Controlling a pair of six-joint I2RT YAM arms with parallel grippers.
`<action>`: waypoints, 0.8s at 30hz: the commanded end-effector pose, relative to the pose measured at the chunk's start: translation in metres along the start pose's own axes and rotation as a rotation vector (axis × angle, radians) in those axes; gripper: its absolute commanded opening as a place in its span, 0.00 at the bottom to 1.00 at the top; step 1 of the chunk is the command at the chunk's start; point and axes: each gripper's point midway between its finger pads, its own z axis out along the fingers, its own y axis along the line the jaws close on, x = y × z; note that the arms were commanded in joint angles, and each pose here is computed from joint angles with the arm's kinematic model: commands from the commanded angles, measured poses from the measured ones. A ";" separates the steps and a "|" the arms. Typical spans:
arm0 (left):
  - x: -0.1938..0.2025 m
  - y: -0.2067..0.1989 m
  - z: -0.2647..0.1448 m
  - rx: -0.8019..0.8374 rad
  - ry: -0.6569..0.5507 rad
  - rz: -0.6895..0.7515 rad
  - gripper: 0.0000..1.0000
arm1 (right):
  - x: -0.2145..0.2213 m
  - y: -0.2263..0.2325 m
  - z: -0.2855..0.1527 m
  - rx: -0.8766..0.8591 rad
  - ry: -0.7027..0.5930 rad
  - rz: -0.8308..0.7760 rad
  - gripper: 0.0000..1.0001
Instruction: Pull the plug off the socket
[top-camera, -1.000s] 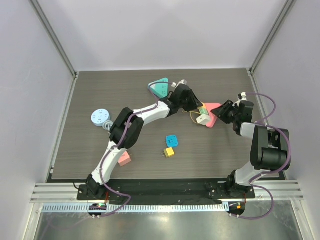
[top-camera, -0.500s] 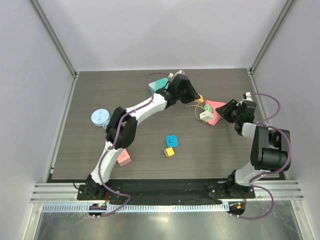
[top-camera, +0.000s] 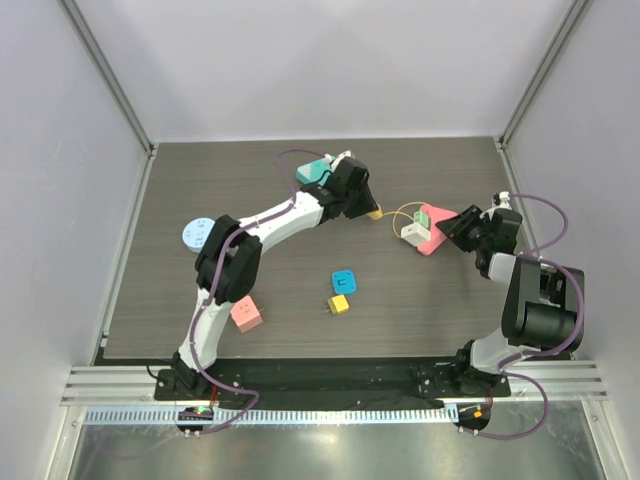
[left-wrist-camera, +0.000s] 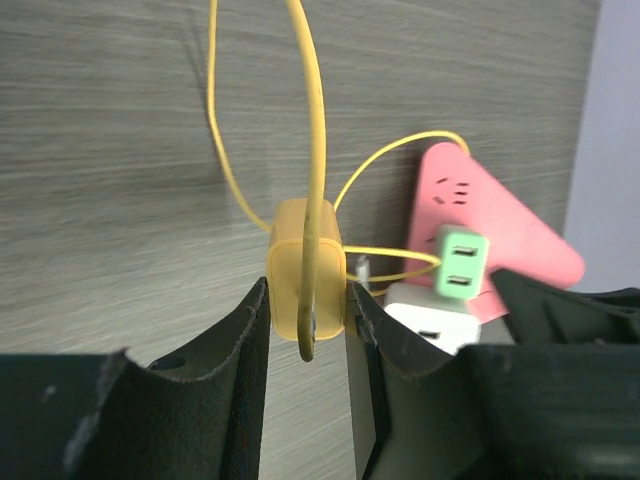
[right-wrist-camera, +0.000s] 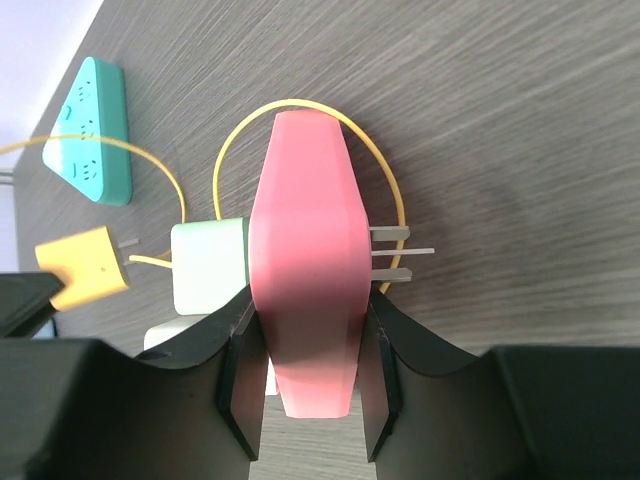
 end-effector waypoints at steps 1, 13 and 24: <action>-0.022 -0.008 -0.037 0.020 -0.077 0.082 0.00 | -0.015 0.013 -0.010 -0.080 -0.051 0.022 0.01; 0.033 0.019 -0.050 0.091 0.086 0.150 0.28 | -0.013 0.008 -0.009 -0.114 -0.046 0.074 0.01; 0.066 0.033 -0.062 0.175 0.192 0.050 0.40 | -0.013 0.007 -0.010 -0.110 -0.048 0.072 0.01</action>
